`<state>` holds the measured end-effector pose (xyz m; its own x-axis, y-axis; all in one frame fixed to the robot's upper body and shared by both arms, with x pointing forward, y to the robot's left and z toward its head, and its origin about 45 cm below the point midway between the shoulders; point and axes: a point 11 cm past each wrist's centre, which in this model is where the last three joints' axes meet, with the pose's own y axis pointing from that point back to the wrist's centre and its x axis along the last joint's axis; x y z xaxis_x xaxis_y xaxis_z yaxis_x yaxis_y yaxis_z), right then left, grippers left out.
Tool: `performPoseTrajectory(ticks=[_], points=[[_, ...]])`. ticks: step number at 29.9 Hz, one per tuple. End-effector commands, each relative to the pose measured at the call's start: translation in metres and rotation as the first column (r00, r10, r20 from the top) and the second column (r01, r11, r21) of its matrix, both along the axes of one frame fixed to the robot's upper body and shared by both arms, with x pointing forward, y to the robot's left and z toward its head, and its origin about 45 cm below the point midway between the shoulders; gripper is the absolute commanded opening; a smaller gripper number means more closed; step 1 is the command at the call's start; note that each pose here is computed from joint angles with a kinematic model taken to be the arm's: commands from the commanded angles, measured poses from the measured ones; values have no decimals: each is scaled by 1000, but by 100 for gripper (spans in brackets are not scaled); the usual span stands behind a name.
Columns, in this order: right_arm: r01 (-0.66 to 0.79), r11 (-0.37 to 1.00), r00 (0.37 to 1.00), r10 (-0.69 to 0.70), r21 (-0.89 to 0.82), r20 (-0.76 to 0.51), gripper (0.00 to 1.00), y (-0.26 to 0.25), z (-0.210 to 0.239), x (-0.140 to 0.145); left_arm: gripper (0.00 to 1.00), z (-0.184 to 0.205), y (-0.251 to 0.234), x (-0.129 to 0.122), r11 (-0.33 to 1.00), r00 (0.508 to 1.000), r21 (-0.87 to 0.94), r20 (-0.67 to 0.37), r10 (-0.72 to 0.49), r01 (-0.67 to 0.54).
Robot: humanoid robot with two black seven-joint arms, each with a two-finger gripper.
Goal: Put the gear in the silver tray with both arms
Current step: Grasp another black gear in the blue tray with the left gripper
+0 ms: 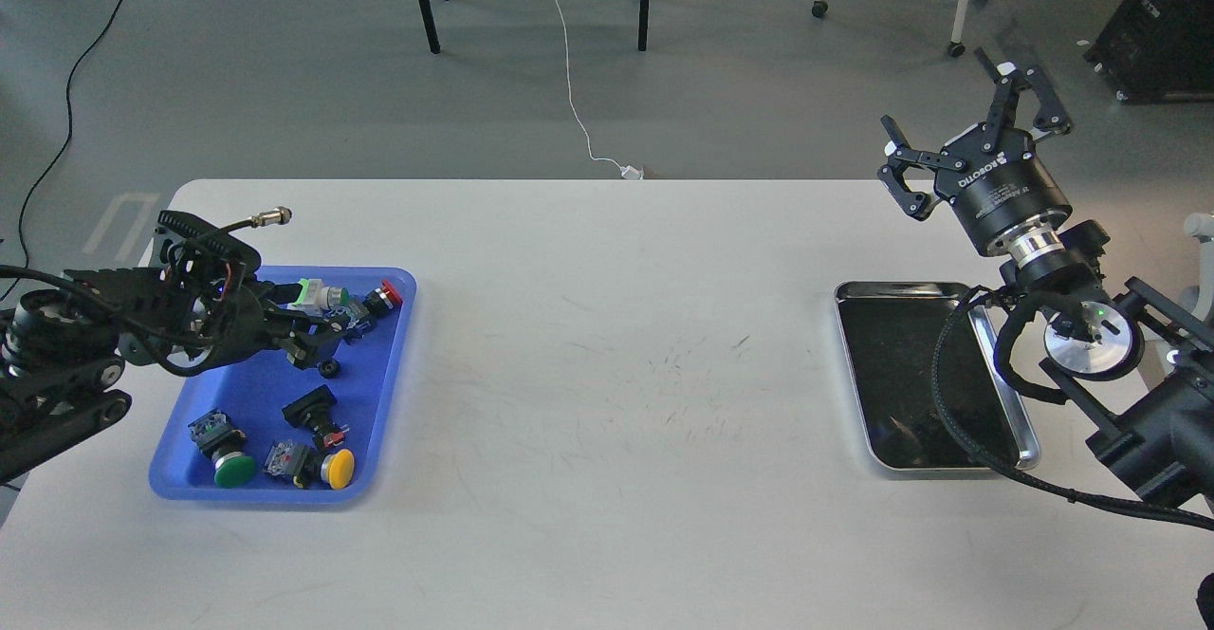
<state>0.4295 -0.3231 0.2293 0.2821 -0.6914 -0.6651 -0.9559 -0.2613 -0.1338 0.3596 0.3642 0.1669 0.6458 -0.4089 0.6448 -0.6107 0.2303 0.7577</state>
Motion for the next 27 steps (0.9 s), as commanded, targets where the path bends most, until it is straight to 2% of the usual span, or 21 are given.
performPoseTrajectory(ticks=[1,8,13,19,27], points=[[3,1000,1000,-3,7,6,99,-1,2,0,59,-4,1,-3,1000,1000,8,-15,1,0],[-1,1000,1000,0,13,13,99,2,6,1,54,-13,-3,-15,1000,995,-12,-93,-30,29],[-8,1000,1000,8,16,16,99,5,7,0,46,-19,-11,-16,999,991,-28,-128,-26,23],[-1,1000,1000,1,12,19,99,1,8,0,46,-31,-18,-23,999,987,-37,-156,-32,26],[4,1000,1000,-5,13,24,99,-1,10,1,46,-34,-13,-17,1000,988,-25,-153,-5,2]])
